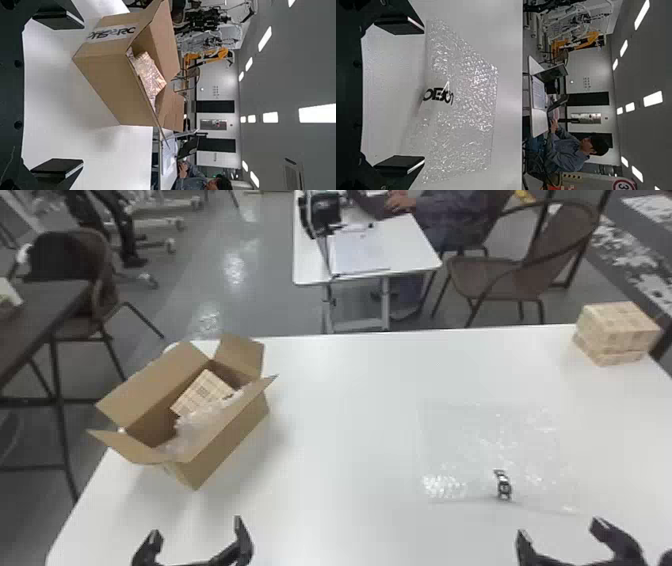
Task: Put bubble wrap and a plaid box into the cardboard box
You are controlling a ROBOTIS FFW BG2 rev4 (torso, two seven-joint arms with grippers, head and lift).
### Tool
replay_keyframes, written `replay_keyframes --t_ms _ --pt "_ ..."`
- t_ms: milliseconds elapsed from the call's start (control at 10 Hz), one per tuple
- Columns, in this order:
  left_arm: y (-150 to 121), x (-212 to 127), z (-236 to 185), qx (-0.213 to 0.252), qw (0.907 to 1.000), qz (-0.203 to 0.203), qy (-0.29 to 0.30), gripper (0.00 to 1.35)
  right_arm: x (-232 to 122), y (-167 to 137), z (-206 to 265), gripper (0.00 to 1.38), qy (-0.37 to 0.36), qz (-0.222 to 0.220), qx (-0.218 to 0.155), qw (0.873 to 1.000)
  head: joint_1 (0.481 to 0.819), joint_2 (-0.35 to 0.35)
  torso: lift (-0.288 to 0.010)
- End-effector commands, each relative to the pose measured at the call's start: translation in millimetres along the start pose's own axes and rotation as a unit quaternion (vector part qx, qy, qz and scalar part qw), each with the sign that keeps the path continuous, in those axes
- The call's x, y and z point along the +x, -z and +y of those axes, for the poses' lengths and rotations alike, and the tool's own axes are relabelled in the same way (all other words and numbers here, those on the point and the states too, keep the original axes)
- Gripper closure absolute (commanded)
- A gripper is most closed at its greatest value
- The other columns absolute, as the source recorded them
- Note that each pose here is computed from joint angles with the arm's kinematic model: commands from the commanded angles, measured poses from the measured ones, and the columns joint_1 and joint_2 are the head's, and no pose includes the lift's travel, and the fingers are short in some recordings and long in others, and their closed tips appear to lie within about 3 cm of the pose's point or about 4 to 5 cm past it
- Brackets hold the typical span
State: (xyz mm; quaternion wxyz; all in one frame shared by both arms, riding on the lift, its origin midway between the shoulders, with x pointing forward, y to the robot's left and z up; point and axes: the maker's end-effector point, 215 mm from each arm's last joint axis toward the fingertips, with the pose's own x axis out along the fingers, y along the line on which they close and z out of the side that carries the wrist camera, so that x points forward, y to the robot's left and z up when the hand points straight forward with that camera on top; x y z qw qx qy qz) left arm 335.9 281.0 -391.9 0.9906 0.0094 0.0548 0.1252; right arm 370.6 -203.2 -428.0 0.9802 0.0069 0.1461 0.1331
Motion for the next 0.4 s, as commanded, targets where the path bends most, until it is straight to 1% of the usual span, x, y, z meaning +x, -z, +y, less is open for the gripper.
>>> replay_keyframes --t_ms 0,300 --pt "-0.3 -0.2 0.7 0.001 1.0000 -0.001 -0.001 0.08 0.2 -0.4 0.0 0.14 0.000 -0.001 0.000 1.000 0.695 0.127 -0.110" --pt "-1.8 -0.3 2.0 0.003 1.0000 -0.003 -0.002 0.08 0.2 -2.4 -0.1 0.14 0.000 -0.003 -0.003 1.000 0.695 0.128 -0.110"
